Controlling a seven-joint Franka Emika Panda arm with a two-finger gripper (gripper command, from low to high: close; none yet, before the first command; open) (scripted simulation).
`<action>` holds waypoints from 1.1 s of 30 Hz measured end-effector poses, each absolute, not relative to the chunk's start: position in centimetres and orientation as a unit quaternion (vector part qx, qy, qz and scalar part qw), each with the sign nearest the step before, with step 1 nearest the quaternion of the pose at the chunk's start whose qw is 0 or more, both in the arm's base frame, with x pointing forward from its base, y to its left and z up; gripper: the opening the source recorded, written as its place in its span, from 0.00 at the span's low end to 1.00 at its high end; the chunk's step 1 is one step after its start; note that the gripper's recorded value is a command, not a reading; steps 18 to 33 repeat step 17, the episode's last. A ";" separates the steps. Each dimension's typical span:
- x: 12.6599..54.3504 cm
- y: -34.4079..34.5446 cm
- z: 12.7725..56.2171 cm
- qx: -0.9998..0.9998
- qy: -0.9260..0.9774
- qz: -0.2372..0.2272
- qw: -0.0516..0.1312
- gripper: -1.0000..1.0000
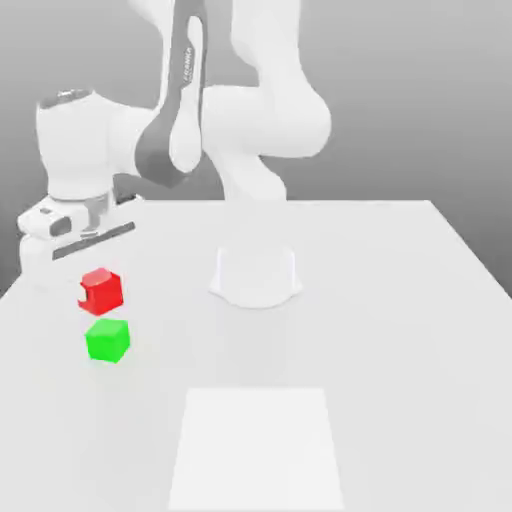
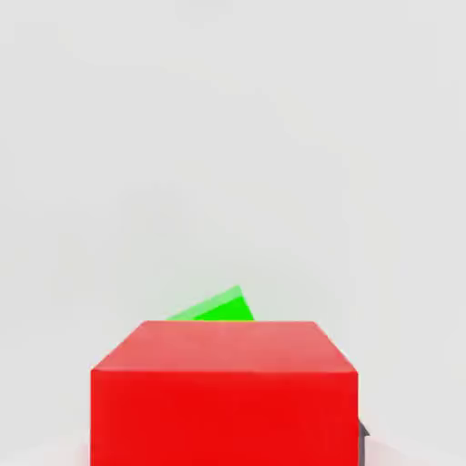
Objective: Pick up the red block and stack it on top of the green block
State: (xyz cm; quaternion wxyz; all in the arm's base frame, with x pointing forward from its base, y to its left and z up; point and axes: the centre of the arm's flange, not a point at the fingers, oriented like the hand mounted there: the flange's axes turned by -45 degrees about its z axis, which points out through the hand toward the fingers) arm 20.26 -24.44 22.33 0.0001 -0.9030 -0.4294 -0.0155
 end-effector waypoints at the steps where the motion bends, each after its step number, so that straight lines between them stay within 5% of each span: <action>1: 20.3 -24.4 22.1 -0.903 -0.429 -0.016 0.000 0.00; 33: 19.8 -24.3 18.4 -0.903 -0.430 -0.005 0.002 0.00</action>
